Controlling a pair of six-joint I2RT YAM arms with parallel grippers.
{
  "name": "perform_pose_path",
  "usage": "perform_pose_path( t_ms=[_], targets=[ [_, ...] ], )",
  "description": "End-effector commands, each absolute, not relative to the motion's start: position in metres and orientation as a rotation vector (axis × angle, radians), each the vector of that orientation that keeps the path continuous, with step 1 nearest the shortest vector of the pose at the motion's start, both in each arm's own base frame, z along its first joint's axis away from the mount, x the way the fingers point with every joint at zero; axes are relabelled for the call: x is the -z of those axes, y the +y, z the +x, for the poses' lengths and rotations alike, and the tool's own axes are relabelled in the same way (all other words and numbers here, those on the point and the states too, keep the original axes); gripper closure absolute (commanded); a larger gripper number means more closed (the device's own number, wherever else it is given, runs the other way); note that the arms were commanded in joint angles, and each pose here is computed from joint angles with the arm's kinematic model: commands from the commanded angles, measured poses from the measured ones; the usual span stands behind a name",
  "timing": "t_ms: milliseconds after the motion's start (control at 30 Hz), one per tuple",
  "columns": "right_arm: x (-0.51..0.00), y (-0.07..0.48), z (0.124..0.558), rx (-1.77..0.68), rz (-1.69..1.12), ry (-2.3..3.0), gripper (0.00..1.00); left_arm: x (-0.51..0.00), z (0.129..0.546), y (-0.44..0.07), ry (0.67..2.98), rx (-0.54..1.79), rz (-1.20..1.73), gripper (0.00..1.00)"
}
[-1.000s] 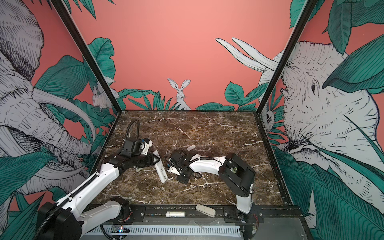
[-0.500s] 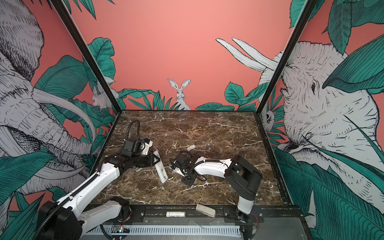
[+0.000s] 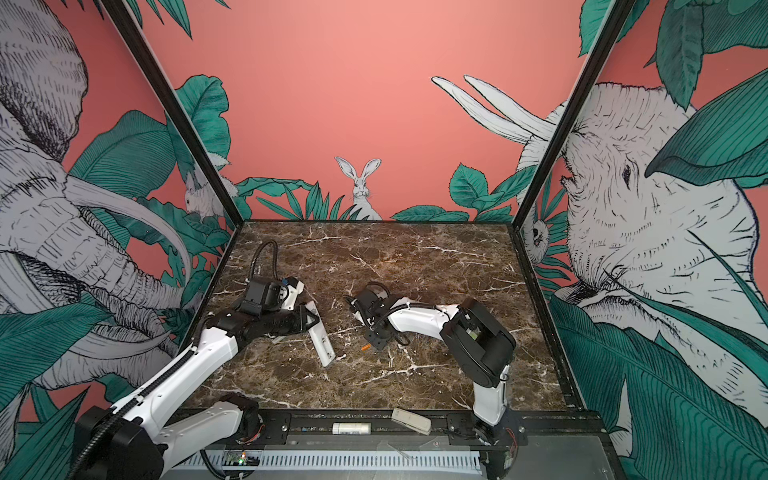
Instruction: Load the batteries into the remote control
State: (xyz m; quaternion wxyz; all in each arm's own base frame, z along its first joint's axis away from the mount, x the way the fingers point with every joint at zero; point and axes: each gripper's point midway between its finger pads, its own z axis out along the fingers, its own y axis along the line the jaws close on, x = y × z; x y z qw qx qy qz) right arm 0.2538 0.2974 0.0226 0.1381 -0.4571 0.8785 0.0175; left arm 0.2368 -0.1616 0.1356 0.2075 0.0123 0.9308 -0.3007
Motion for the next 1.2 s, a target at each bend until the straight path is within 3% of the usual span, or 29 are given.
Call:
perform_pose_path(
  t_ms=[0,500,733,1000,1167],
  targets=[
    [-0.022,0.315,0.264,-0.093,-1.323,2.522,0.58,-0.139,0.232,-0.157,2.582,0.833,0.045,1.00],
    [-0.042,0.365,0.276,-0.264,-1.297,2.475,0.57,-0.139,0.233,-0.154,2.569,0.849,0.033,1.00],
    [-0.034,0.384,0.266,-0.403,-1.341,2.465,0.82,-0.138,0.232,-0.152,2.568,0.854,0.024,1.00],
    [-0.020,0.378,0.239,-0.483,-1.371,2.540,0.88,-0.141,0.231,-0.151,2.561,0.851,0.020,1.00],
    [-0.007,0.347,0.212,-0.433,-1.388,2.626,0.89,-0.141,0.236,-0.154,2.559,0.869,0.018,1.00]
  ],
)
